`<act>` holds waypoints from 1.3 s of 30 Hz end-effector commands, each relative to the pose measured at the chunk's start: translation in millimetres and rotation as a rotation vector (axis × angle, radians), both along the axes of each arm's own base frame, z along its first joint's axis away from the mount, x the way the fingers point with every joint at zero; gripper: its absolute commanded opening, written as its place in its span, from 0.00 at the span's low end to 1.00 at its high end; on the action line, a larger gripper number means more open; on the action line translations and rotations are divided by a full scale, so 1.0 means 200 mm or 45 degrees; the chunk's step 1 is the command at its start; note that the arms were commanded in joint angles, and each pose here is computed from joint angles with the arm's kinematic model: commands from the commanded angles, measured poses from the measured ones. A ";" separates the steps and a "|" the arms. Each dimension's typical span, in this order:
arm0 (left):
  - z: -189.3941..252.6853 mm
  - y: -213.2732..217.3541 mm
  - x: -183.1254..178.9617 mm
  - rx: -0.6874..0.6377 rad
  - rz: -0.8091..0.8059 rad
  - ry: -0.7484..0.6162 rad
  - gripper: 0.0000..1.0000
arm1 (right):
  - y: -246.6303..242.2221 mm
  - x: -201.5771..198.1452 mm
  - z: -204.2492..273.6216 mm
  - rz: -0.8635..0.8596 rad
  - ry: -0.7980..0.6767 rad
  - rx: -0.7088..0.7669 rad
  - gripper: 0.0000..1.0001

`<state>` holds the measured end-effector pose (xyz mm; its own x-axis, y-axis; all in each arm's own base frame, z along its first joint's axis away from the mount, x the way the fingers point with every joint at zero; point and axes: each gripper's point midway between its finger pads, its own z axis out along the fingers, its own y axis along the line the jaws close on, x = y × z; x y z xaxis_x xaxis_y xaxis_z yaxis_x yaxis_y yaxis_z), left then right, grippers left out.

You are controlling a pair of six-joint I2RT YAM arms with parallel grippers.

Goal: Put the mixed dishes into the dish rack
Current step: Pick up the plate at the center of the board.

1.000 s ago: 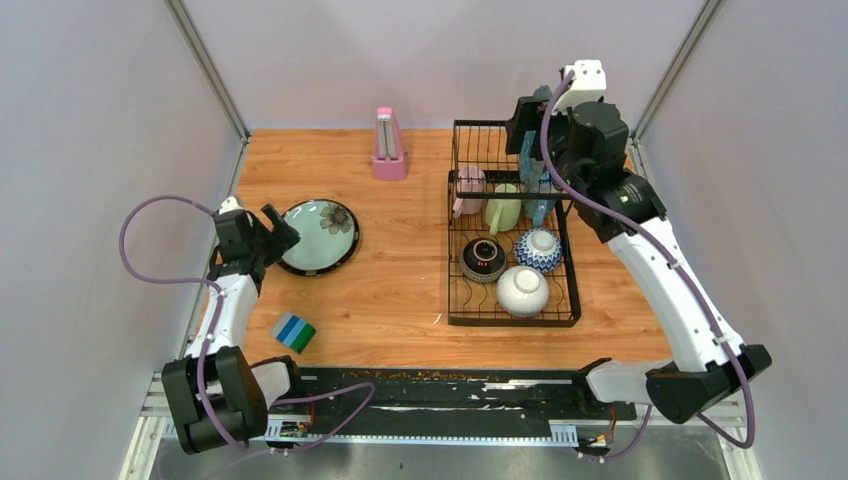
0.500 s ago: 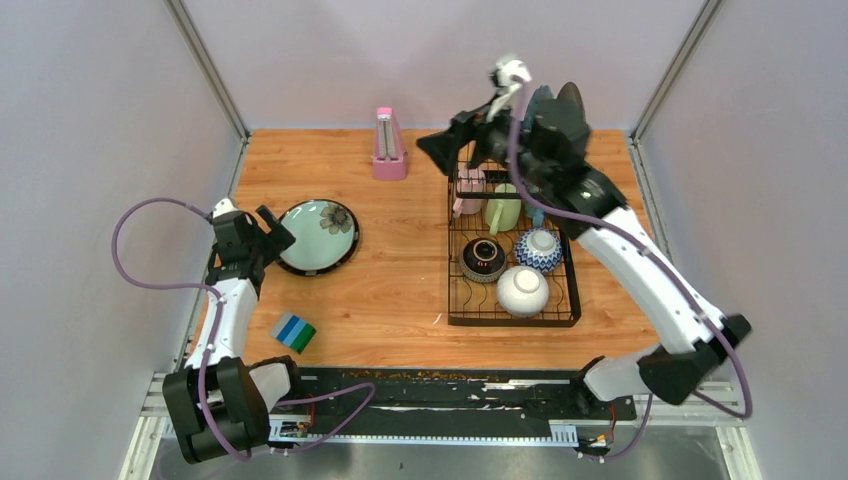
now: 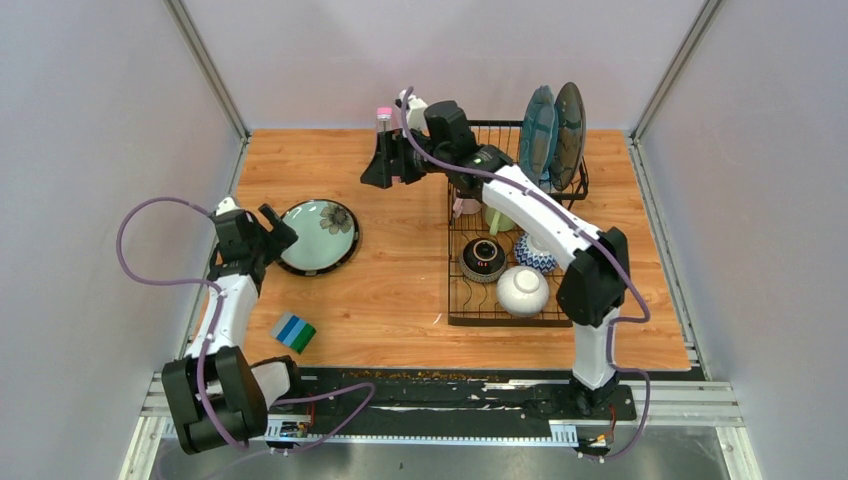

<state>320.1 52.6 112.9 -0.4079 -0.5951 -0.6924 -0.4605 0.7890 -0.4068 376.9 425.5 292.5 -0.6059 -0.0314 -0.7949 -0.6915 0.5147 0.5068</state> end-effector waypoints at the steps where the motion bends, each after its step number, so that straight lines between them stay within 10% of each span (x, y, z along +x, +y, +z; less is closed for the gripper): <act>1: -0.01 -0.06 0.10 -0.121 -0.044 -0.061 1.00 | 0.14 0.01 -0.02 0.068 0.191 0.102 0.74; 39: -0.34 -0.18 0.20 -0.225 -0.281 0.084 0.89 | 0.44 0.18 -0.96 -0.053 0.484 -0.152 0.71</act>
